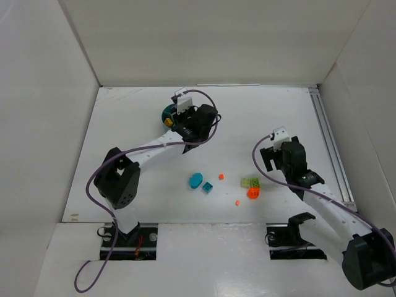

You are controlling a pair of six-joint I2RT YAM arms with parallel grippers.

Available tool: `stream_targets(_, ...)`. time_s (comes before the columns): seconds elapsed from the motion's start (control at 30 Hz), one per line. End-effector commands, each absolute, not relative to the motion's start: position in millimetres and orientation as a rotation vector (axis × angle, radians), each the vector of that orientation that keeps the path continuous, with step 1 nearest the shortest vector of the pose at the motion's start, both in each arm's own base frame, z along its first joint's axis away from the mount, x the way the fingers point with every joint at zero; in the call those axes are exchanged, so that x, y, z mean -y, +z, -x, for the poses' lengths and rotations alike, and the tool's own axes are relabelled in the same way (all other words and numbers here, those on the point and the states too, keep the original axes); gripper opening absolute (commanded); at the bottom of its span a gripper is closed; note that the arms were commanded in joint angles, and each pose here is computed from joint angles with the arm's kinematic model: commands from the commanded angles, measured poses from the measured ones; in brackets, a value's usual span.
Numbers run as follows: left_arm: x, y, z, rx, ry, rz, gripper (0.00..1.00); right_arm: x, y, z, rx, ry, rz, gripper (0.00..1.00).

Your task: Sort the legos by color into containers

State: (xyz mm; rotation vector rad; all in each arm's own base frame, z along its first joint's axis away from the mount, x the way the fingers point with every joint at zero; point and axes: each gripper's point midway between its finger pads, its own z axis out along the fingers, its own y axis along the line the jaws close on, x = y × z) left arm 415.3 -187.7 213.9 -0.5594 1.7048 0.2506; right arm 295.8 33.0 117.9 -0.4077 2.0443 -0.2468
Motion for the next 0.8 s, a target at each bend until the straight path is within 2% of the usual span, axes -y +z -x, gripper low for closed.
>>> stream_targets(0.0, 184, 227, -426, -1.62, 0.201, 0.597, 0.27, -31, 134, -308, -1.98, -0.262, 0.363, 1.0)
stream_targets(0.33, 193, 207, -434, -1.589, 0.153, 0.594, 0.27, -32, 127, -311, -2.003, -0.266, 0.372, 1.0)
stream_targets(0.77, 191, 169, -438, -1.593, 0.246, 0.615, 0.28, -32, 121, -314, -2.028, -0.276, 0.392, 1.0)
